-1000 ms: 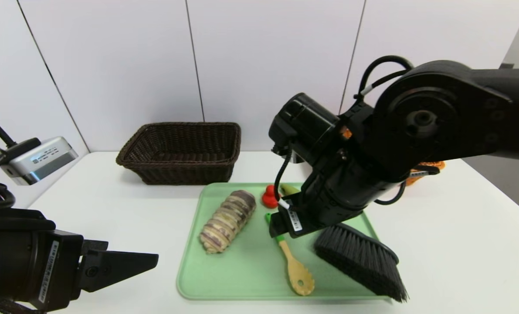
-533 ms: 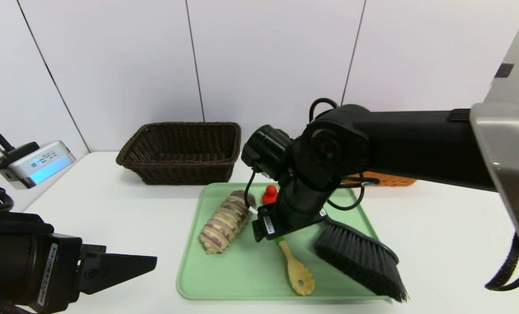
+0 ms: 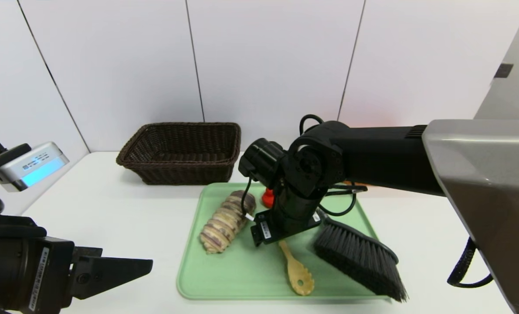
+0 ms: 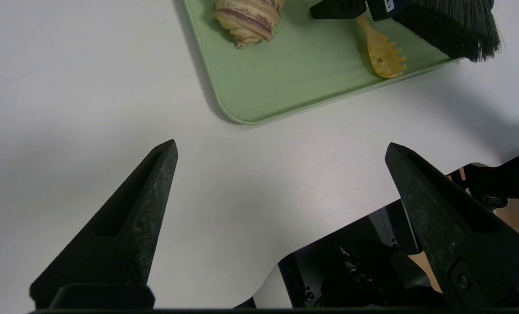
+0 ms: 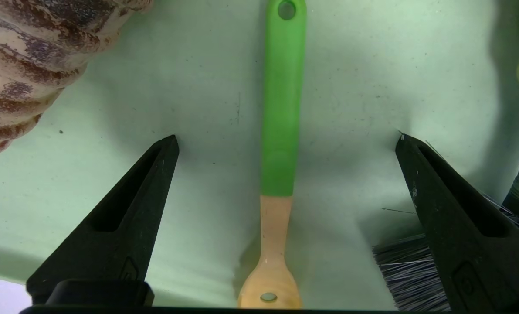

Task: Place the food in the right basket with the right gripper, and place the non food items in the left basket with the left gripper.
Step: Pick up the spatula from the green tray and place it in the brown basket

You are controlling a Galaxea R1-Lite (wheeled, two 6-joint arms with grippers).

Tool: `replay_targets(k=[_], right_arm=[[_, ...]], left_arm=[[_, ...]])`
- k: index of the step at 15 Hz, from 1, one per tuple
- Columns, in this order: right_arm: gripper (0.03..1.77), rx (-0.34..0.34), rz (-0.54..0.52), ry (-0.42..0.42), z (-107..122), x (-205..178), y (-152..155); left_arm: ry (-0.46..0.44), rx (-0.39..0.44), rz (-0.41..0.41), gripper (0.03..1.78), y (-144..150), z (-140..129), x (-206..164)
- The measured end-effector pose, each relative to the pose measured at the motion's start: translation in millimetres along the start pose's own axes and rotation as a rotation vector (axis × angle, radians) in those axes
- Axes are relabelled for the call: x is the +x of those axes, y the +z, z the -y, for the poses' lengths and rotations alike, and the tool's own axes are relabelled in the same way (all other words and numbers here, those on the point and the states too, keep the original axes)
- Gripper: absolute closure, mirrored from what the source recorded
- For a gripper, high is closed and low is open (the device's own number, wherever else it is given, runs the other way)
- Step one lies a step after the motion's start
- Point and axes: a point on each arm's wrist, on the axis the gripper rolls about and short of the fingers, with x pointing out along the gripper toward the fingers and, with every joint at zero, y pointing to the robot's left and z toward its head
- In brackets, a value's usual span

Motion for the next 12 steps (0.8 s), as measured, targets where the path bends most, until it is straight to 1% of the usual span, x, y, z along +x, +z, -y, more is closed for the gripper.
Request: replay_targets(k=[1, 4, 5, 8, 9, 10, 12], right_arm=[[0.10, -0.001, -0.001, -0.001, 0.0, 0.5, -0.1], [0.57, 0.000, -0.011, -0.003, -0.6, 1.4, -1.3], [0.70, 0.000, -0.015, -0.003, -0.6, 1.1, -1.9], [1.01, -0.008, -0.044, -0.014, -0.4, -2.0, -6.3], [1.22, -0.008, -0.053, -0.016, 0.0, -2.8, -7.3], [1.69, -0.006, -0.061, -0.021, 0.6, -3.7, -8.4], [1.66, 0.008, -0.062, -0.022, 1.2, -5.8, -9.0]], left_arm=[[0.000, 0.000, 0.001, 0.12, -0.2, -0.1, -0.5], [-0.001, -0.001, 0.002, 0.12, -1.1, -0.5, -2.2], [0.001, -0.001, -0.001, 0.12, -1.9, -0.8, -2.8], [0.001, -0.001, -0.001, 0.12, -2.6, -1.1, -4.4], [-0.001, -0.001, 0.002, 0.12, -2.7, -1.1, -5.2], [-0.002, -0.001, 0.003, 0.12, -2.9, -1.2, -5.9], [0.000, -0.003, 0.004, 0.12, -3.7, -1.7, -7.3]])
